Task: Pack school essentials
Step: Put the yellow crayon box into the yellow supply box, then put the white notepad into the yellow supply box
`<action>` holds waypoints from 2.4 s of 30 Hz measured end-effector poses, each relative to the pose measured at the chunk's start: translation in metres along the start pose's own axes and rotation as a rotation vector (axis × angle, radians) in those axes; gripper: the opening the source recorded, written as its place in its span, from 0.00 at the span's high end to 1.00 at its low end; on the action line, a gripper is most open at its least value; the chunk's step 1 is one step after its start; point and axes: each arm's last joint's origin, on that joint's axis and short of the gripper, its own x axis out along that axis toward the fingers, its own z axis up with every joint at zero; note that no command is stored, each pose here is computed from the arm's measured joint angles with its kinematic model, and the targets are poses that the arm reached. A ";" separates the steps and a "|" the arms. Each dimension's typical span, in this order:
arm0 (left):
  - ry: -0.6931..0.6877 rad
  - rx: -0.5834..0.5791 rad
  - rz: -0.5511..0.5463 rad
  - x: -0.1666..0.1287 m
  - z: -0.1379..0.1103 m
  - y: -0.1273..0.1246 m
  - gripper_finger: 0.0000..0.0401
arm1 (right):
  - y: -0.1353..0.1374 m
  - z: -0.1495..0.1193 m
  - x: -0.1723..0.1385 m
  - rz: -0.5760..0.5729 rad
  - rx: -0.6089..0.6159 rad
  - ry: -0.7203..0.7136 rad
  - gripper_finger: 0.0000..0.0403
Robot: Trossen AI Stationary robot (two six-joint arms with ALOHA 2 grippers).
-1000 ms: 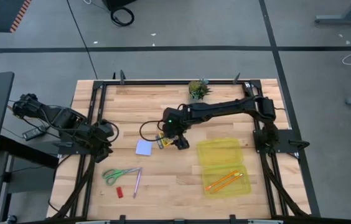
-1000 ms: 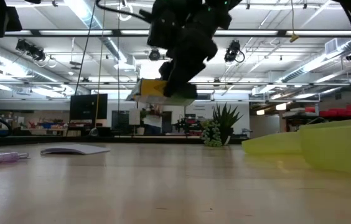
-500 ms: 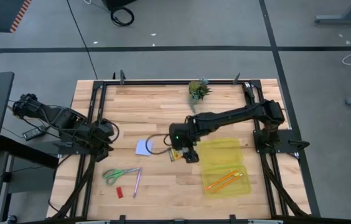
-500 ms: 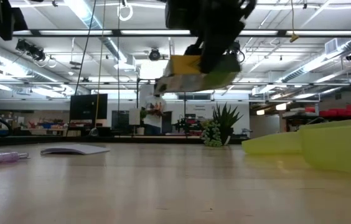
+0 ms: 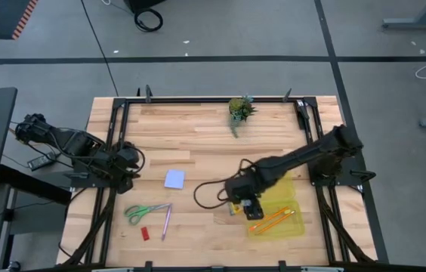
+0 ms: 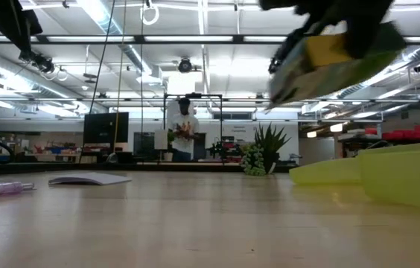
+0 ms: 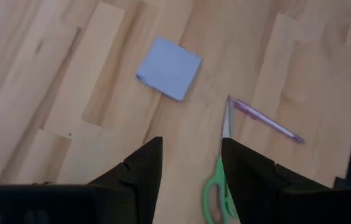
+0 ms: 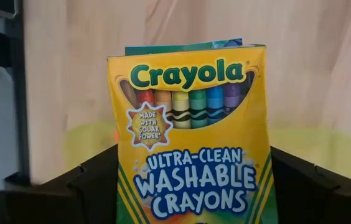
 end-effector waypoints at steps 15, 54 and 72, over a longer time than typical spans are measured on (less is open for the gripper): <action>-0.056 0.040 0.063 0.000 0.002 0.002 0.57 | 0.050 -0.101 0.029 0.015 0.063 -0.016 0.20; -0.029 -0.021 0.029 0.000 0.001 0.001 0.57 | 0.058 -0.146 0.067 0.060 0.121 0.113 0.02; -0.029 -0.024 0.029 0.000 0.001 0.001 0.57 | 0.051 -0.130 0.041 0.060 0.056 0.214 0.01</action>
